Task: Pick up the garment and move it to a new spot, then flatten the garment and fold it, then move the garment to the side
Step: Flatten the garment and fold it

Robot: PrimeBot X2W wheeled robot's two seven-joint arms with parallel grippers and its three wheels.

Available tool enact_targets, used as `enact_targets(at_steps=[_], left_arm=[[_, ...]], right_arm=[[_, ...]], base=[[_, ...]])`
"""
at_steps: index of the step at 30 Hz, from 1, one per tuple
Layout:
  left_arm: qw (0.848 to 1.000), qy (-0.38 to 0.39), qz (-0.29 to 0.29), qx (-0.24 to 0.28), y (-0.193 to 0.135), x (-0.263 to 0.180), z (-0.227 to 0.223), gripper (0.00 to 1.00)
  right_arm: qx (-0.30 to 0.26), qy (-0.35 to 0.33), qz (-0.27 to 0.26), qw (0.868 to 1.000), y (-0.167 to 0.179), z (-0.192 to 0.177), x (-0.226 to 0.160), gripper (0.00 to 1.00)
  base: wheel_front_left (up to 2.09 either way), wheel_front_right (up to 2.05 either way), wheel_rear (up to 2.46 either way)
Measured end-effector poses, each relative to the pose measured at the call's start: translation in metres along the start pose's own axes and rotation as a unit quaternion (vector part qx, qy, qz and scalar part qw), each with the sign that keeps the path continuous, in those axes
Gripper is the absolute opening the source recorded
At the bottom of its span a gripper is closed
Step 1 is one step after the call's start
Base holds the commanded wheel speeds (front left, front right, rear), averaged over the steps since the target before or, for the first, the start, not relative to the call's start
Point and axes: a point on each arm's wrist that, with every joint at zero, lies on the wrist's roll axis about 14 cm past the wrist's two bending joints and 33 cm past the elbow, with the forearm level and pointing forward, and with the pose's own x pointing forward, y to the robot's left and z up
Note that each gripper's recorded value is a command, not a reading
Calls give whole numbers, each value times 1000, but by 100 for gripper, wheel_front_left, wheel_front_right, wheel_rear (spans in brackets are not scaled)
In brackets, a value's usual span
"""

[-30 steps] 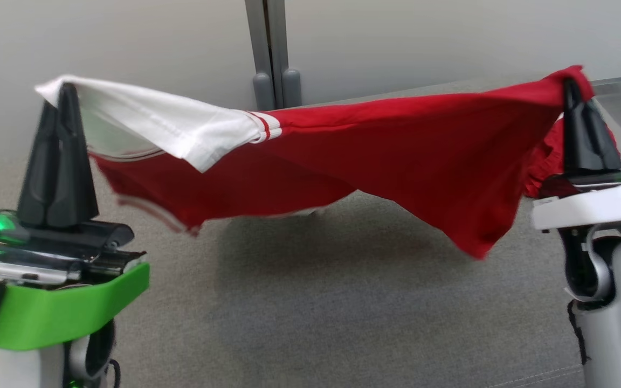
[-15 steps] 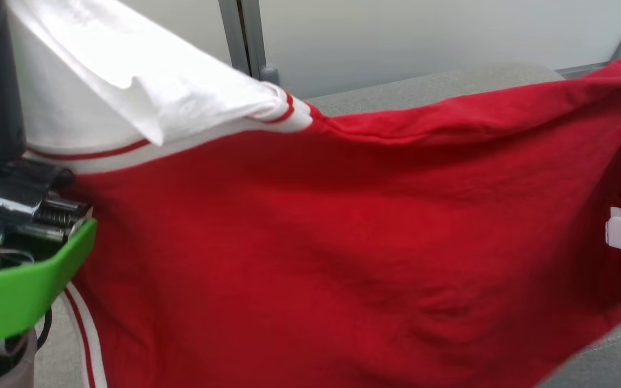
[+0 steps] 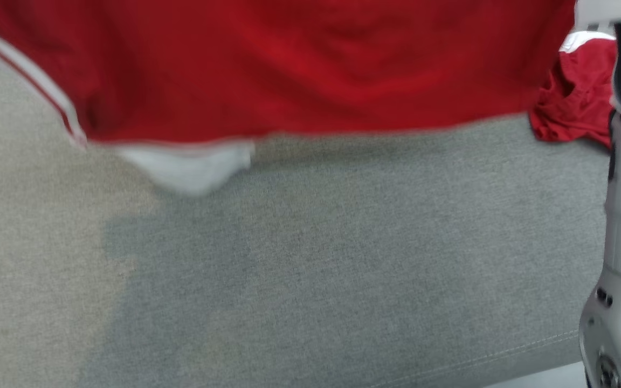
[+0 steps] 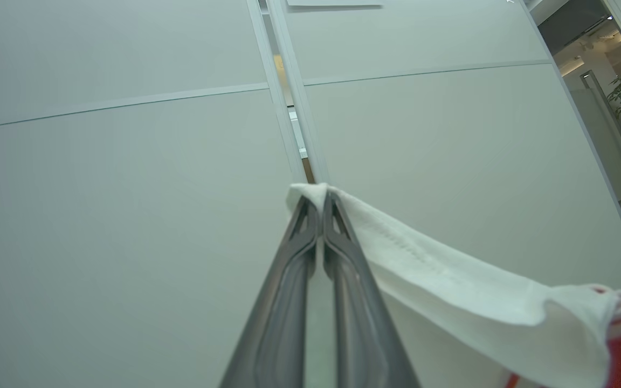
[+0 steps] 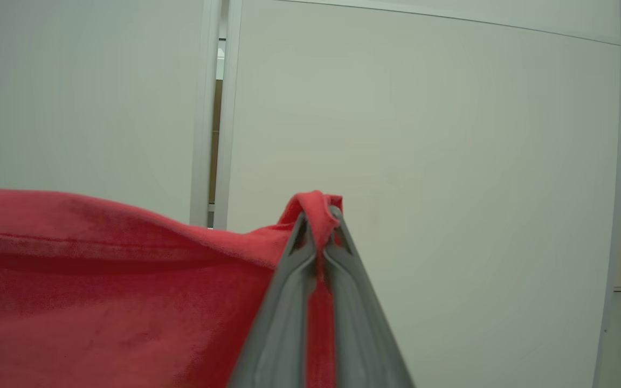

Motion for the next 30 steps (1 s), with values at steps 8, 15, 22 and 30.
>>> enact_targets(at_steps=[8,15,22,30], left_arm=[[998,13,60,-35,34,40,-78,0],[986,93,85,-110,19,-12,-202,0],[957,198,117,-178,-8,-111,-298,0],[943,227,148,-191,-12,-178,-303,0]], right_arm=[[-39,57,-15,998,2,-86,71,0],[-35,147,2,989,26,-212,56,0],[7,265,32,964,66,-334,-15,0],[52,303,19,952,77,-369,-69,0]], base=[[0,0,0],[0,0,0],[0,0,0],[0,0,0]])
